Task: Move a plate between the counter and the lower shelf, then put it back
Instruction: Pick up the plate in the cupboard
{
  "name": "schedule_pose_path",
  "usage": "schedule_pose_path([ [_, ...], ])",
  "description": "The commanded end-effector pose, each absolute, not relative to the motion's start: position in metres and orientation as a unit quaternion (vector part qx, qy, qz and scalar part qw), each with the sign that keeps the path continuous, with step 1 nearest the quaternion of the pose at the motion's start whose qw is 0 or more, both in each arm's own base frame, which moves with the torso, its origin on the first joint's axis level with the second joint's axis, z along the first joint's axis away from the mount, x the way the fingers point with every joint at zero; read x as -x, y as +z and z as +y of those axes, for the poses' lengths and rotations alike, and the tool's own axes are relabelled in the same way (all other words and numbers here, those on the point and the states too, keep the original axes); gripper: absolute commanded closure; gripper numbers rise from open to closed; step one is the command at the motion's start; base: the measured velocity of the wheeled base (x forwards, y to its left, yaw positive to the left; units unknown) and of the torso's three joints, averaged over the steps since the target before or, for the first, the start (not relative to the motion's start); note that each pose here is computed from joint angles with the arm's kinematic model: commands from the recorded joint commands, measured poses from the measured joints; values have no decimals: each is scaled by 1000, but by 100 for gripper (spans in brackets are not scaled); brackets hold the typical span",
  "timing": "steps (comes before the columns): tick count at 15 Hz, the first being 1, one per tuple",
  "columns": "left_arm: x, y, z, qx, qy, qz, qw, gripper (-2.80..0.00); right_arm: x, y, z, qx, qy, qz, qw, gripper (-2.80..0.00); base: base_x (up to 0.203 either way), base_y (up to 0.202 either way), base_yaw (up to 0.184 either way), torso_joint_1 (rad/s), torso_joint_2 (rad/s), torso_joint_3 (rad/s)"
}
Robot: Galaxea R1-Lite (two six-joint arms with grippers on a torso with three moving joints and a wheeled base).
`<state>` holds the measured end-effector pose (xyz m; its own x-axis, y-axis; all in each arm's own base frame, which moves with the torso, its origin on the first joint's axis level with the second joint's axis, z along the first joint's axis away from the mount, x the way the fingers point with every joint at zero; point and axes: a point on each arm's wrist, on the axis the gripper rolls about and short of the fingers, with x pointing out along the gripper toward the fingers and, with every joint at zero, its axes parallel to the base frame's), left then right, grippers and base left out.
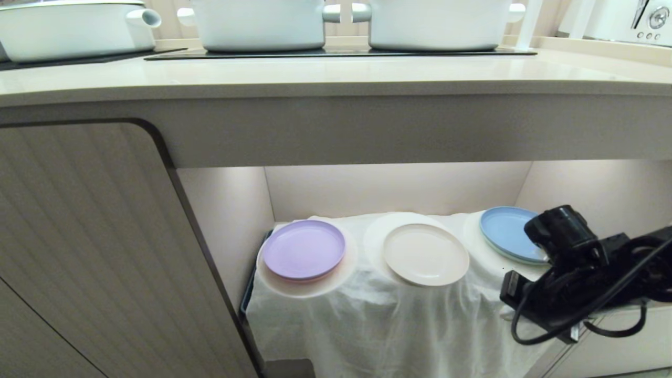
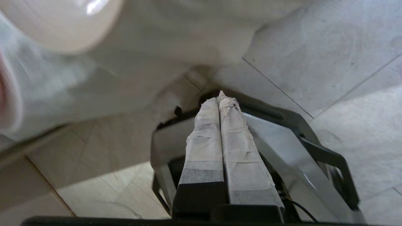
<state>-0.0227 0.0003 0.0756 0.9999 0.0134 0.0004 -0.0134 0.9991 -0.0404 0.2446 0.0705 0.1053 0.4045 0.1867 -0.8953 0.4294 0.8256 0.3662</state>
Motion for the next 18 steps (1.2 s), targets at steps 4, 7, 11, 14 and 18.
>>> schedule_pose_path([
  [4, 23, 76, 0, 21, 7, 0, 1000, 0, -184, 123, 55, -243, -1, 525, 816, 0, 0, 0, 0, 0, 0, 0],
  [7, 23, 76, 0, 21, 7, 0, 1000, 0, -154, 138, 46, -200, 50, 487, 849, 0, 0, 0, 0, 0, 0, 0],
  [11, 23, 76, 0, 21, 7, 0, 1000, 0, -111, 156, 34, -132, 113, 400, 900, 0, 0, 0, 0, 0, 0, 0],
  [14, 23, 76, 0, 21, 7, 0, 1000, 0, -83, 163, 21, -53, 94, 317, 942, 0, 0, 0, 0, 0, 0, 0],
  [18, 23, 76, 0, 21, 7, 0, 1000, 0, -49, 162, 10, -1, 83, 194, 977, 0, 0, 0, 0, 0, 0, 0],
])
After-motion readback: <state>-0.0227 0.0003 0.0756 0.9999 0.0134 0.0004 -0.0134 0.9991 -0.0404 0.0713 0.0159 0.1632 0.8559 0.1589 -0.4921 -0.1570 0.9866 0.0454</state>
